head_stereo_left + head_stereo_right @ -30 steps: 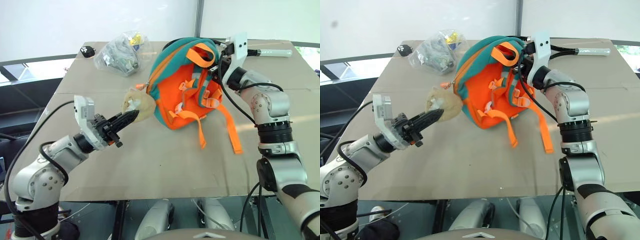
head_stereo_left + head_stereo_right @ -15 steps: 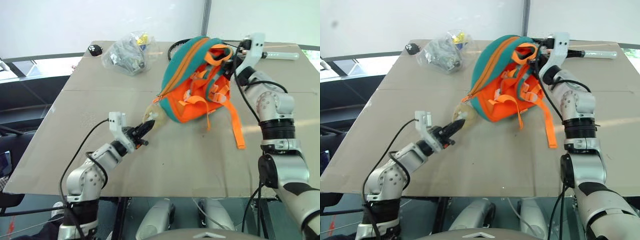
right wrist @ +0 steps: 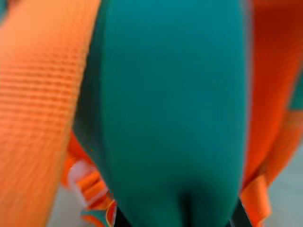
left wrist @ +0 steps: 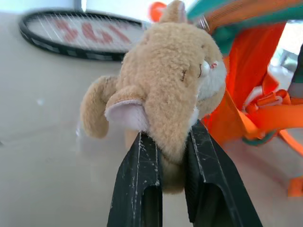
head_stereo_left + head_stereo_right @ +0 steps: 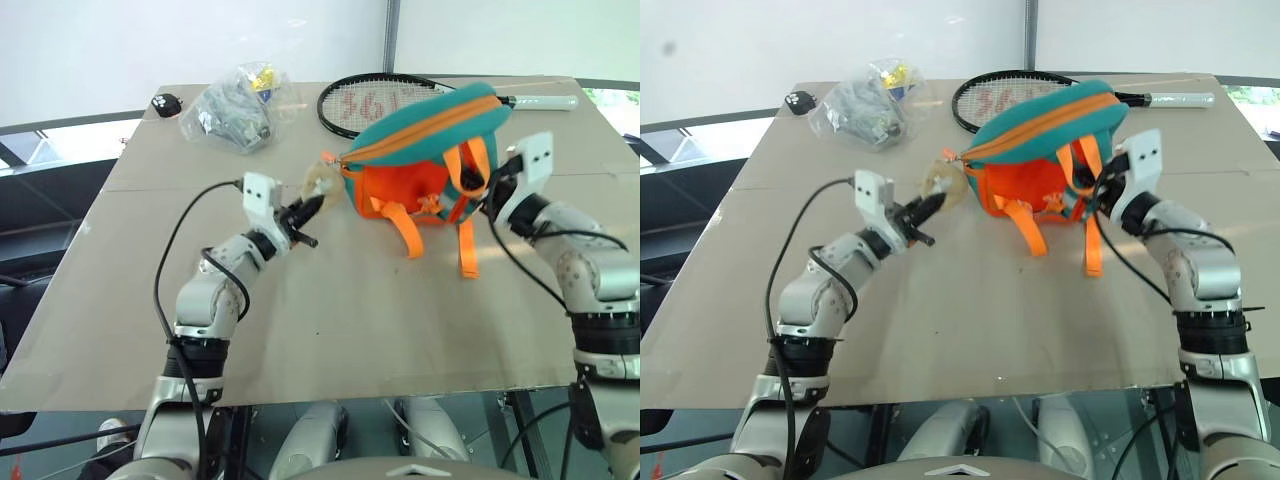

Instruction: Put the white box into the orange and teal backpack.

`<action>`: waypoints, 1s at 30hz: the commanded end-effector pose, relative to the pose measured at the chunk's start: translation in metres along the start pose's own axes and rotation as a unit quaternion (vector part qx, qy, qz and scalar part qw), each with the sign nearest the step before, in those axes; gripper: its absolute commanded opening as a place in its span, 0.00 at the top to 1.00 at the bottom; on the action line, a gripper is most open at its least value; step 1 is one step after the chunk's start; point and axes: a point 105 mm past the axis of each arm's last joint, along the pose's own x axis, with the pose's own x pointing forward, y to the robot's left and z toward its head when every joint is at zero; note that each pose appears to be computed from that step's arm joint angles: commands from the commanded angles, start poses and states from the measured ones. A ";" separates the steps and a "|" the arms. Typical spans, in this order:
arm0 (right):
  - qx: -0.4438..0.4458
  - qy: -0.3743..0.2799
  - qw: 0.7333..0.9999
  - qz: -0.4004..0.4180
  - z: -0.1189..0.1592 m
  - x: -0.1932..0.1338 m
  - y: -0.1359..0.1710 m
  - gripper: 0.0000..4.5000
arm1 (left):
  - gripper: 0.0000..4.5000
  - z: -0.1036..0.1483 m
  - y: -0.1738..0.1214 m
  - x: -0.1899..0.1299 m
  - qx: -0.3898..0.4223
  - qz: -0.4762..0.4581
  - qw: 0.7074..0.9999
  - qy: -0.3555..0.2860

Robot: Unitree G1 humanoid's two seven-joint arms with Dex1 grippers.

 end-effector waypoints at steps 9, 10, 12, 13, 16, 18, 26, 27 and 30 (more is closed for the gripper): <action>-0.056 0.019 0.991 0.117 0.021 -0.038 0.016 0.01 | 0.00 0.004 -0.008 -0.067 0.061 -0.022 0.998 0.021; -0.059 0.027 0.989 0.132 0.018 -0.043 0.019 0.01 | 0.00 0.005 -0.010 -0.073 0.065 -0.022 0.997 0.022; -0.054 0.054 0.986 0.150 0.008 -0.062 0.018 0.01 | 0.00 0.001 -0.013 -0.095 0.086 -0.028 0.995 0.040; -0.053 0.062 0.984 0.155 0.005 -0.069 0.017 0.01 | 0.00 0.000 -0.014 -0.103 0.089 -0.025 0.995 0.046; -0.056 0.114 0.983 0.131 -0.019 -0.098 0.001 0.01 | 0.00 0.001 -0.011 -0.128 0.099 -0.004 0.993 0.059; -0.067 0.158 0.978 0.120 -0.037 -0.120 -0.007 0.01 | 0.00 -0.001 -0.013 -0.144 0.099 0.001 0.993 0.070; -0.074 0.210 0.971 0.080 -0.054 -0.164 -0.019 0.01 | 0.00 -0.003 -0.011 -0.173 0.085 0.020 0.991 0.098; -0.074 0.215 0.971 0.078 -0.056 -0.167 -0.019 0.01 | 0.00 -0.002 -0.010 -0.173 0.083 0.020 0.992 0.097; -0.070 0.221 0.970 0.070 -0.061 -0.170 -0.022 0.01 | 0.00 -0.002 -0.009 -0.169 0.081 0.012 0.991 0.103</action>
